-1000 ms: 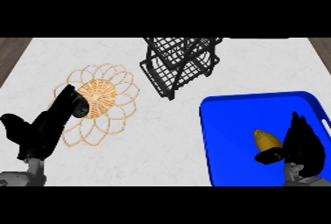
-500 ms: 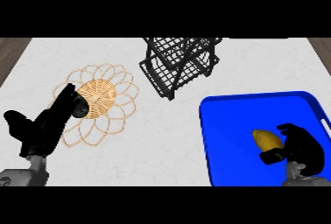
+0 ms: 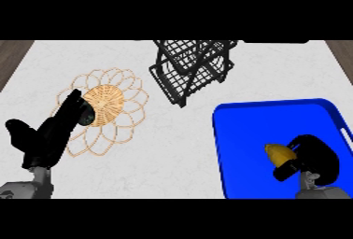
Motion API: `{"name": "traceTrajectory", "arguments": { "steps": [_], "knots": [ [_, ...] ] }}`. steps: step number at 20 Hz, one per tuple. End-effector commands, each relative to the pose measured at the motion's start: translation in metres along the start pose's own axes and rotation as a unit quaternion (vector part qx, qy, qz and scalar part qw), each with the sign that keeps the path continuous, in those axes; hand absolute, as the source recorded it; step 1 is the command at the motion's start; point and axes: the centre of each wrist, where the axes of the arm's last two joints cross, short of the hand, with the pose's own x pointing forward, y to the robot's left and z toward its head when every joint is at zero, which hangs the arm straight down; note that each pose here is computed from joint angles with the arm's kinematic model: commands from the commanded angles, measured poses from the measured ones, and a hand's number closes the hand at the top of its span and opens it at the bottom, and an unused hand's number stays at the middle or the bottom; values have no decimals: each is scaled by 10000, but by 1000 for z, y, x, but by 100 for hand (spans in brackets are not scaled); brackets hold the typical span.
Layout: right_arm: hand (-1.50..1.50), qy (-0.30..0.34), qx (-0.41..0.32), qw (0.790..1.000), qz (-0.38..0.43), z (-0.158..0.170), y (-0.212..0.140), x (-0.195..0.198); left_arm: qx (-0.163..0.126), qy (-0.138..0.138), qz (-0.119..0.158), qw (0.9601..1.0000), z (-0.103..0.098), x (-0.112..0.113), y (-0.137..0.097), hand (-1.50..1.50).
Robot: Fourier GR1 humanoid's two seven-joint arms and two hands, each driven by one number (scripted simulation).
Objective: Pick the lemon from the tray and place it in the tiered basket
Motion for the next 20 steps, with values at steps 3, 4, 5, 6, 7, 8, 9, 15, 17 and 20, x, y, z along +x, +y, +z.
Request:
{"name": "traceTrajectory", "arguments": {
  "steps": [3,4,5,6,7,8,9,15,17,20],
  "knots": [
    [150,-165,-144,9991,353,56,32,-9,36,51,-36,10000,1,5,-13,0],
    [150,-100,-134,9985,529,41,21,-19,42,7,68,10000,-1,11,15,0],
    [150,-219,-92,9986,472,72,21,-36,3,37,40,10000,20,1,6,0],
    [150,-306,-66,9988,387,94,34,-33,102,55,86,9999,4,-5,0,0],
    [150,-340,-443,9978,343,107,26,-34,117,50,-32,9999,1,-5,12,0],
    [150,-383,-800,9956,290,105,18,-28,41,-17,-58,10000,17,-13,4,0],
    [150,-396,-1092,9928,293,99,13,-31,22,87,4,10000,0,1,7,0],
    [150,-1296,-2497,9475,-1518,131,-44,-11,84,1,13,10000,3,0,3,0],
    [150,-1542,-2825,9243,-2054,150,-65,1,47,42,-31,10000,9,-11,6,0],
    [150,-1904,-3007,9050,-2332,179,-72,-3,-9,4,79,10000,13,-4,12,0]
  ]
}}
